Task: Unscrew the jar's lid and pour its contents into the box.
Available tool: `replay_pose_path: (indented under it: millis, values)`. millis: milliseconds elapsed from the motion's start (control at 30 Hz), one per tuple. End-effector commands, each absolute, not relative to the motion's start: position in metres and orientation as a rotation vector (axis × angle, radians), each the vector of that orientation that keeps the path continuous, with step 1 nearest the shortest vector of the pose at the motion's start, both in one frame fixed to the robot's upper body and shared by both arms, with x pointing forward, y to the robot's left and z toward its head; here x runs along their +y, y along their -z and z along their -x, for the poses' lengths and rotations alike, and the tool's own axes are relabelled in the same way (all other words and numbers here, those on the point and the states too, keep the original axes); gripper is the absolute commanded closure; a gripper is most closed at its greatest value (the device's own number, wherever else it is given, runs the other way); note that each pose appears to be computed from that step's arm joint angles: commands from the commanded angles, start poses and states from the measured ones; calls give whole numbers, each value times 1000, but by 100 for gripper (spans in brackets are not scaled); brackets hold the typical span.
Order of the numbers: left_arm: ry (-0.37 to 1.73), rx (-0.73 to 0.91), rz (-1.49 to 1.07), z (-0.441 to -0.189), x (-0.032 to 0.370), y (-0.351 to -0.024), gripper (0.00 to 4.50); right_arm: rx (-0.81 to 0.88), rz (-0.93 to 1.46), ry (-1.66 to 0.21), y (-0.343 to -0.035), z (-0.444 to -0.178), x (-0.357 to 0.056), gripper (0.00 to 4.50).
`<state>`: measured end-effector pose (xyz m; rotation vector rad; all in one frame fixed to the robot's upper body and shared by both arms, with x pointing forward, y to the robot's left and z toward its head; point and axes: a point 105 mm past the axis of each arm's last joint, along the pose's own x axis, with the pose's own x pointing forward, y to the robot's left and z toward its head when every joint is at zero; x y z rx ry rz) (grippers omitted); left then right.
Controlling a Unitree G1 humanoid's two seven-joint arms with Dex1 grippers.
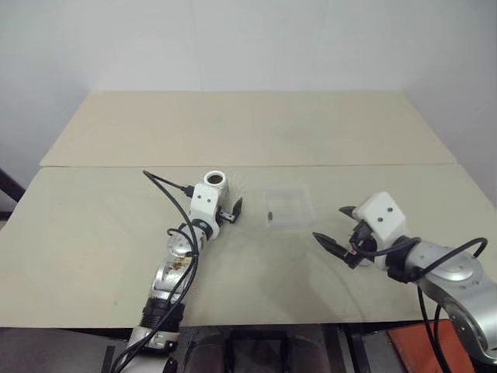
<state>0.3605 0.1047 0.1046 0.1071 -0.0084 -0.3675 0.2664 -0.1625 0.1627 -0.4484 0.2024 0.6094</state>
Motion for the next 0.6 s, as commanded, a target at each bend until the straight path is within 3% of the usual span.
replay_pose_path:
  millis: [33, 467, 600]
  values:
    - [372, -77, -118, -346, 106, -122, 2, 145, 482, -625, -173, -267, -159, 0]
    - [373, -60, -242, -289, 126, -128, 2, 165, 513, -690, -179, -264, -163, 0]
    - [564, -76, -247, -266, 130, -140, 2, 178, 536, -752, -186, -255, -176, 0]
